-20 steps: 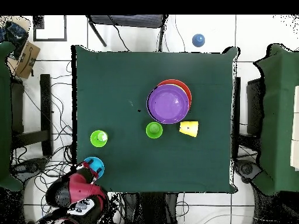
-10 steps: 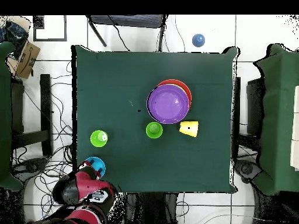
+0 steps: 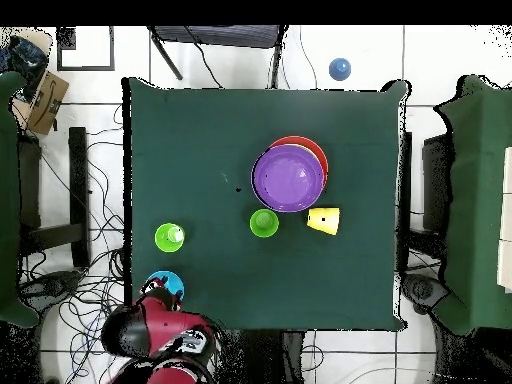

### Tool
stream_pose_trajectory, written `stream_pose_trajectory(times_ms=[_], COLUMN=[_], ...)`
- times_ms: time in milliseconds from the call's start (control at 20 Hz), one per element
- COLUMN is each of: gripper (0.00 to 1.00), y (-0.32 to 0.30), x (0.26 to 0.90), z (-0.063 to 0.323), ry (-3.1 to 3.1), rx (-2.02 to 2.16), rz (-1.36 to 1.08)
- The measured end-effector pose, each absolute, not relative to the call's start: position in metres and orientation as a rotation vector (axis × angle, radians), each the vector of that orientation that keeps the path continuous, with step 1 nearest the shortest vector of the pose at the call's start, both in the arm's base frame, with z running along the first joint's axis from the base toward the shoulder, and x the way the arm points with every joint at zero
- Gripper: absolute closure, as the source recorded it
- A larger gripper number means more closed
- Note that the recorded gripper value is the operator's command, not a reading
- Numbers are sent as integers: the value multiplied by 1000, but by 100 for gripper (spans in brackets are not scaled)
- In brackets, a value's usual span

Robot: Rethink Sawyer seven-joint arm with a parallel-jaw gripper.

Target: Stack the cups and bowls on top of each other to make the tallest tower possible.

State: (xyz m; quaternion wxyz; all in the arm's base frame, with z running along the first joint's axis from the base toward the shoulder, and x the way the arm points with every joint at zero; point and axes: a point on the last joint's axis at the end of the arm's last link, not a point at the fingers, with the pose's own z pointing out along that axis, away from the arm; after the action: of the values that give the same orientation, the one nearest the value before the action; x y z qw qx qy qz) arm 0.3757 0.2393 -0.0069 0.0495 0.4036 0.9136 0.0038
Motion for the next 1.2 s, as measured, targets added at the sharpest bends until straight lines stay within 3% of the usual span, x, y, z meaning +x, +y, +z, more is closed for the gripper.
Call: stream_pose_trajectory(times_ms=[650,1200], gripper=[0,0], y=[184,209], x=[394,372], z=[22,32], ry=[2774,2845], rx=[1251,1193], rz=[6,-69])
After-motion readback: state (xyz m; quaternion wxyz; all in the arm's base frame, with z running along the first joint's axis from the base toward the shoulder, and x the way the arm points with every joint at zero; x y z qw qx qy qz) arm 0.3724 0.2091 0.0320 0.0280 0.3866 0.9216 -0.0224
